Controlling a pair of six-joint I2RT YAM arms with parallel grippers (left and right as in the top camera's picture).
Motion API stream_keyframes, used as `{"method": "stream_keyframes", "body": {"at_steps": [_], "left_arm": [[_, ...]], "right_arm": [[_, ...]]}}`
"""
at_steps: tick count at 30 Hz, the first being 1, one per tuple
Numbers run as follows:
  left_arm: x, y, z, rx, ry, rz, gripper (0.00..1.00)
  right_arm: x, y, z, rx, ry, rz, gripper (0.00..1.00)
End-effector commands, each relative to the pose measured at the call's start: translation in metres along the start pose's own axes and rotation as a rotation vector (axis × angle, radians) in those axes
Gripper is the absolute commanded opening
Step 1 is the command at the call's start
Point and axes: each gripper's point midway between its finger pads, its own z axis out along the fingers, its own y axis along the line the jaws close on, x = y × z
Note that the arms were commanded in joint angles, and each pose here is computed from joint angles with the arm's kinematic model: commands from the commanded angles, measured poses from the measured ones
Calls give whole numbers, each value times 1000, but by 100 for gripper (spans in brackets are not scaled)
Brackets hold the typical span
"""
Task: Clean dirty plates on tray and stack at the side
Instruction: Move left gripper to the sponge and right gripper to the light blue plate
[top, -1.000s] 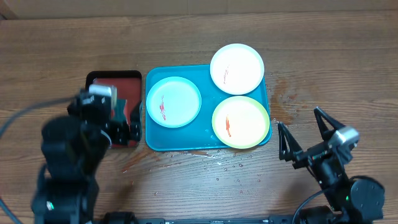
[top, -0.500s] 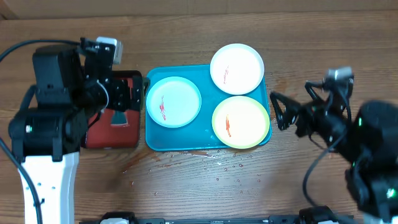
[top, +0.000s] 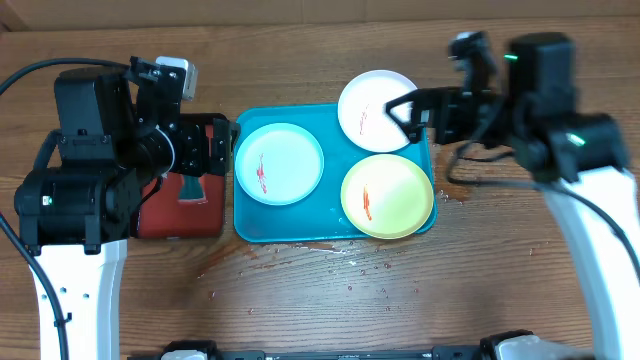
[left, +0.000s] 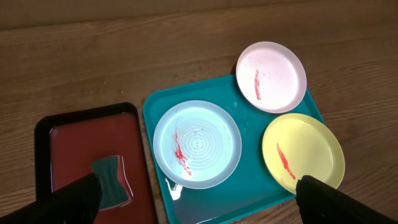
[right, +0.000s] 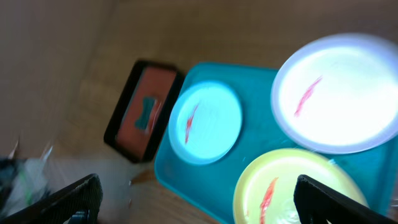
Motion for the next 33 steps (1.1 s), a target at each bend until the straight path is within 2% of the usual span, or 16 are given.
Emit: {"method": "stream_keyframes", "body": {"at_steps": [1, 4, 9, 14, 19, 20, 22, 28, 33], "left_arm": [[-8, -1, -6, -11, -28, 7, 100], [-8, -1, -6, -11, -28, 7, 100], [-8, -1, -6, -12, -28, 7, 100], [-8, -1, -6, -12, -28, 7, 100], [-9, -1, -6, -12, -30, 8, 100], [-9, -1, -6, -12, -28, 7, 100], [-8, -1, -6, -11, -23, 6, 100], [0, 9, 0, -56, 21, -17, 100], [11, 32, 15, -166, 89, -179, 100]], "right_arm": [[13, 11, 37, -48, 102, -10, 100], [19, 2, 69, -19, 146, -14, 100], [38, -1, 113, -86, 246, 20, 100], [43, -14, 136, -66, 277, 155, 100], [40, -15, 149, -71, 259, 139, 100], [39, -17, 151, -54, 248, 130, 100], [36, -23, 156, 7, 225, 114, 92], [44, -35, 171, 258, 179, 86, 91], [59, -35, 190, 406, 156, 82, 88]]}}
